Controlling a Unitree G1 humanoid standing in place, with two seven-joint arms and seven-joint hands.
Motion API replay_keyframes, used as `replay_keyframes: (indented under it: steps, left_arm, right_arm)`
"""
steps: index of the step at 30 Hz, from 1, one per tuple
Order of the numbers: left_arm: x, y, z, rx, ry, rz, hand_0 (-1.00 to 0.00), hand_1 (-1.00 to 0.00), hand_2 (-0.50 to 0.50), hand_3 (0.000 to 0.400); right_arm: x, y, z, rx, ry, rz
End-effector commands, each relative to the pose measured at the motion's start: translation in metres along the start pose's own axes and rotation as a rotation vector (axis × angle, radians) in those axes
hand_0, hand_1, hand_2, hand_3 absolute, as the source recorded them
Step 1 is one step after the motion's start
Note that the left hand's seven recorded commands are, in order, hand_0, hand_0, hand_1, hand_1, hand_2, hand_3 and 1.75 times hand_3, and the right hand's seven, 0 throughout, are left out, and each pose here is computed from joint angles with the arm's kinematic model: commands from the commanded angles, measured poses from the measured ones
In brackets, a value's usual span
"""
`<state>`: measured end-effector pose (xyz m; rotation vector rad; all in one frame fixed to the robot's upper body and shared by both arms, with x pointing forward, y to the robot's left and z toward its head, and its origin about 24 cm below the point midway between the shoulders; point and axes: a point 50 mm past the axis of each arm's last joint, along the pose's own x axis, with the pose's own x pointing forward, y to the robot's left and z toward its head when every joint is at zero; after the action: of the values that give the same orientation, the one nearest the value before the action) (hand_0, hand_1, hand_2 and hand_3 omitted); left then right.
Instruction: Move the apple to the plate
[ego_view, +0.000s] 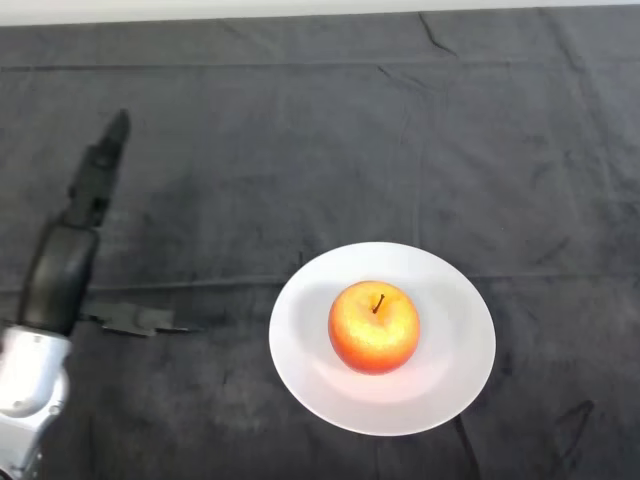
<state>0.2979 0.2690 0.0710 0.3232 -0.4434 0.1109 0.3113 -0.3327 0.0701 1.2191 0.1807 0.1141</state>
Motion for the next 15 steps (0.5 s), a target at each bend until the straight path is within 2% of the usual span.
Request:
replay_keyframes:
  steps: [1,15]
  left_arm:
    - [-0.015,0.032,-0.006,0.046,0.035,0.072,0.0,0.0,0.0,0.0]
    - [-0.026,0.077,-0.01,0.009,0.08,0.289,0.0,0.0,0.0,0.0]
  right_arm:
    - [-0.0022,0.0065,0.0107,-0.006,-0.04,0.024]
    - [-0.0022,0.0066,0.0108,-0.005,-0.039,0.025]
